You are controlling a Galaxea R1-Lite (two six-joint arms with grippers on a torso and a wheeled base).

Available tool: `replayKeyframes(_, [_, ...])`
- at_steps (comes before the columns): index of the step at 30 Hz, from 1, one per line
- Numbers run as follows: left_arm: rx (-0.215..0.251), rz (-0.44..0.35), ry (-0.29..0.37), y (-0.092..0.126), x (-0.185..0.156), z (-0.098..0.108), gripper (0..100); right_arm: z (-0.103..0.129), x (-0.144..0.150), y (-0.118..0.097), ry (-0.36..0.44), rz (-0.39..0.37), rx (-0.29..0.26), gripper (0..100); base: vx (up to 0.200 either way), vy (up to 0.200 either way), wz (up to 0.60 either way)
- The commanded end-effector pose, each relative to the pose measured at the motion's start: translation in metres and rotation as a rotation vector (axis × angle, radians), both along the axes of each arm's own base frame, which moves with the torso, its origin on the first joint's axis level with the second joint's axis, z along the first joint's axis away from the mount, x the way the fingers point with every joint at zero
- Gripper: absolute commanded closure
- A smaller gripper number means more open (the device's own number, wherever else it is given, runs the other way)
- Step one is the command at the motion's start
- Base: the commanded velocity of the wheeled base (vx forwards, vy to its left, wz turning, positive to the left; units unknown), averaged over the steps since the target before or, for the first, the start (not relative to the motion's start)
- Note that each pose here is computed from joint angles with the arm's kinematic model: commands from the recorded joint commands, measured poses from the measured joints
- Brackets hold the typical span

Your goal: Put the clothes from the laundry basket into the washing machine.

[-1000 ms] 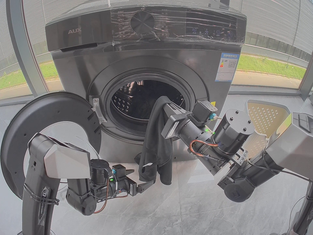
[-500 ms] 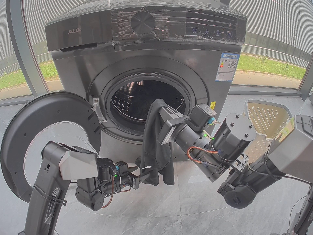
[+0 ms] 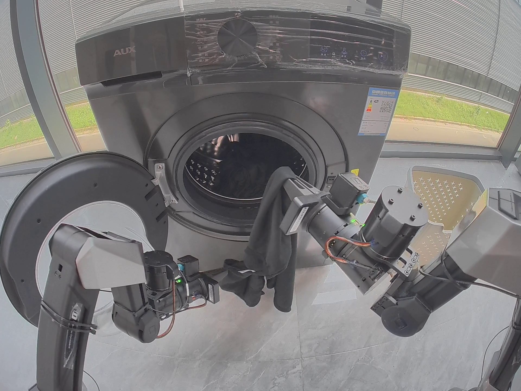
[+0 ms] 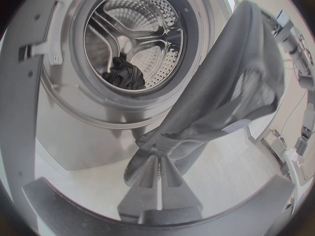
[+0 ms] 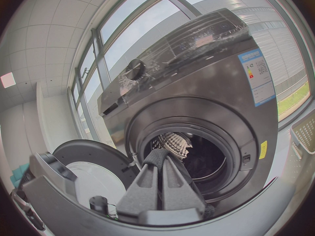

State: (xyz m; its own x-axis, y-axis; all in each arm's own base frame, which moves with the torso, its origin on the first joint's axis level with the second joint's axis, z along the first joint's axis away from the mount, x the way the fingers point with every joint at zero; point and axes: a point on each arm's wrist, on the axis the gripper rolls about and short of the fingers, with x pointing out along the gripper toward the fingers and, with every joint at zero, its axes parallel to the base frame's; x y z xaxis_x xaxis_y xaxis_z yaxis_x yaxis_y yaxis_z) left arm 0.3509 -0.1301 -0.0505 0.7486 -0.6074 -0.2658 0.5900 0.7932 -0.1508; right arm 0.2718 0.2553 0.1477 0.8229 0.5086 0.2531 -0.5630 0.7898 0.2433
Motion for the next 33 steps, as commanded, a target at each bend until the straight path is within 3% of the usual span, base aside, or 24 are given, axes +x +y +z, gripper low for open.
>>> replayKeyframes(1, [-0.026, 0.016, -0.083, 0.015, -0.022, 0.064, 100, -0.018, 0.013, -0.020, 0.050, -0.059, -0.047, 100, 0.000, 0.000, 0.00])
replayKeyframes(3, [-0.036, 0.018, -0.108, 0.020, -0.033, 0.083, 100, -0.023, 0.013, -0.026, 0.067, -0.070, -0.064, 100, 0.000, 0.000, 0.00])
replayKeyframes(4, [-0.036, 0.018, -0.108, 0.020, -0.033, 0.083, 100, -0.023, 0.013, -0.026, 0.067, -0.070, -0.064, 100, 0.000, 0.000, 0.00])
replayKeyframes(5, [-0.053, 0.017, -0.137, 0.024, -0.049, 0.105, 100, -0.028, 0.011, -0.032, 0.085, -0.079, -0.079, 100, 0.000, 0.000, 0.00])
replayKeyframes(16, [-0.138, -0.028, -0.313, 0.034, -0.112, 0.182, 100, -0.056, -0.004, -0.057, 0.187, -0.105, -0.154, 100, 0.000, 0.000, 0.00])
replayKeyframes(24, [-0.245, -0.035, -0.384, 0.040, -0.134, 0.215, 100, -0.052, -0.017, -0.084, 0.226, -0.146, -0.162, 100, 0.000, 0.000, 0.00])
replayKeyframes(33, [-0.271, 0.006, -0.428, 0.048, -0.132, 0.227, 100, -0.071, -0.014, -0.094, 0.306, -0.184, -0.170, 100, 0.000, 0.000, 0.00])
